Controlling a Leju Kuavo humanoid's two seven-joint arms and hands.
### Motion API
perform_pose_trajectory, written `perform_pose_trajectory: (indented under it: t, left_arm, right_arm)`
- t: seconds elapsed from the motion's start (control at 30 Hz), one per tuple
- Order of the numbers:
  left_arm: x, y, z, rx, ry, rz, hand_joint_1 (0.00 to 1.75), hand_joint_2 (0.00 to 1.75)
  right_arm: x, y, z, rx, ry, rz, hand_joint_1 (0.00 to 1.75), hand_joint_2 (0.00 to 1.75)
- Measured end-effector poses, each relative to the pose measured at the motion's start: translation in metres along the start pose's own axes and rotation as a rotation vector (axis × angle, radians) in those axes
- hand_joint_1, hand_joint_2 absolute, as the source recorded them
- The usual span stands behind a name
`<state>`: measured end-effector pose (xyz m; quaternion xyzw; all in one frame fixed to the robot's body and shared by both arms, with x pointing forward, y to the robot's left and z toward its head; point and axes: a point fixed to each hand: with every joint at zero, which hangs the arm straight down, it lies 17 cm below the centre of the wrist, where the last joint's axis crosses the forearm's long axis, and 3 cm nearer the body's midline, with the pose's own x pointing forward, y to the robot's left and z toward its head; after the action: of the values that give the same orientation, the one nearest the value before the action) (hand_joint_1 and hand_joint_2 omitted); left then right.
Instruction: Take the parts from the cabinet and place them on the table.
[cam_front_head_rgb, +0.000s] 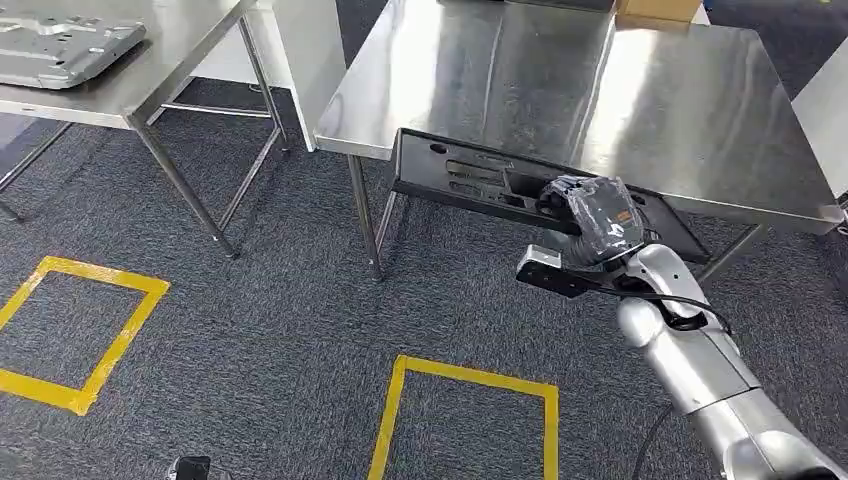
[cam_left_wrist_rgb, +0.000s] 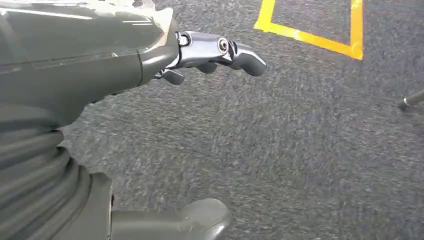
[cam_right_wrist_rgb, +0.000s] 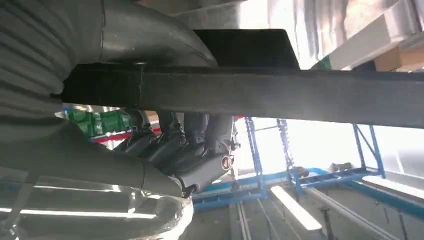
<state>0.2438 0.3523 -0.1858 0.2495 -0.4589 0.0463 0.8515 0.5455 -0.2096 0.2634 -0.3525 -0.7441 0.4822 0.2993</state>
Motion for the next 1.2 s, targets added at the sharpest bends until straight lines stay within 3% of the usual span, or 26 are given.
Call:
perform_pose_trajectory:
  t: [1.2]
  left_arm:
    - [0.0016, -0.0026, 0.0019, -0.001, -0.009, 0.006, 0.0, 1.75]
  right_arm:
    - [-0.0105, -0.0074, 0.0012, -0.014, 0.024, -0.006, 1.47, 1.75]
